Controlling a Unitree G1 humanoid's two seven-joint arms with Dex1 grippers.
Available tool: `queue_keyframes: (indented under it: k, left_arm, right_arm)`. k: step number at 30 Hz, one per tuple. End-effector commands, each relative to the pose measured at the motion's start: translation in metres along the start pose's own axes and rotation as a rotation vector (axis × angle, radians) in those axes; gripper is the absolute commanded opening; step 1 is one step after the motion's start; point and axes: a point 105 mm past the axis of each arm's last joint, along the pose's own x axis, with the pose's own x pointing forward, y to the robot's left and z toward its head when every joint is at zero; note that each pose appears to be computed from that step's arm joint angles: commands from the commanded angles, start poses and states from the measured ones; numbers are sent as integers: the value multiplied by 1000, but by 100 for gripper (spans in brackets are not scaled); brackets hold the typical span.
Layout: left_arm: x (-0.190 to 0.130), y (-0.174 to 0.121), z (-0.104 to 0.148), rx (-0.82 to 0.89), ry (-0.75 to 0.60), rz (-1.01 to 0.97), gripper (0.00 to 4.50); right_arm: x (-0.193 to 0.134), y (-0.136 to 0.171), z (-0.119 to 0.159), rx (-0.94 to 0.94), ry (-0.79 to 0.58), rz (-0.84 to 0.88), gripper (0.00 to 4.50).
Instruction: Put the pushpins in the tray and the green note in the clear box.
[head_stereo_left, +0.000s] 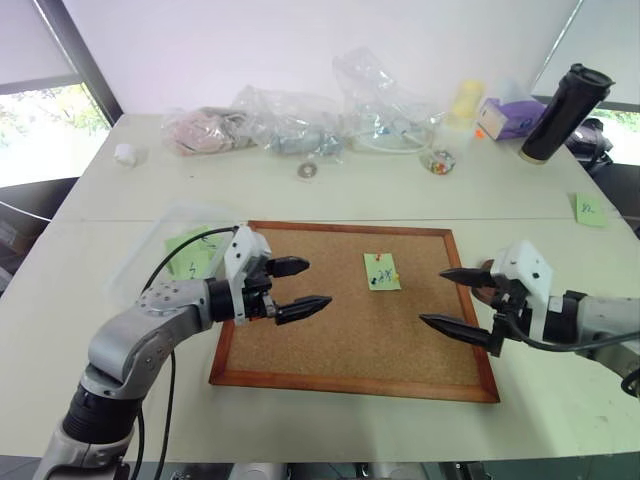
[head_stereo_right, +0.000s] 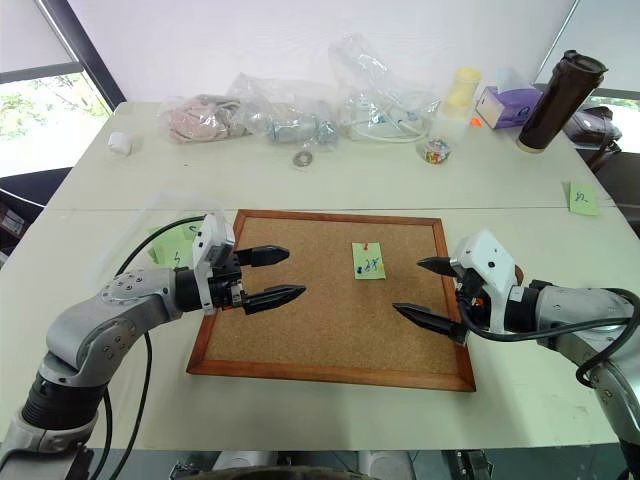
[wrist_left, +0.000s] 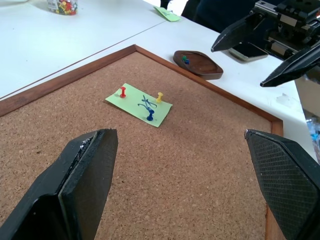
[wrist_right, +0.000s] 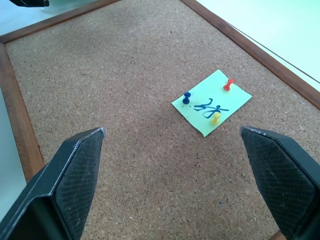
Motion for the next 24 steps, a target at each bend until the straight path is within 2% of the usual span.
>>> queue_keyframes:
  k: [1, 5, 24]
  left_arm:
    - [-1, -3, 6, 29, 4, -14, 447]
    - [0, -7, 13, 23, -22, -39, 447]
    - [-5, 2, 8, 76, 5, 10, 447]
  right_arm:
    - [-2, -2, 8, -38, -14, -12, 450]
    - [0, -1, 8, -36, -18, -6, 450]
    - [3, -1, 8, -39, -27, -8, 450]
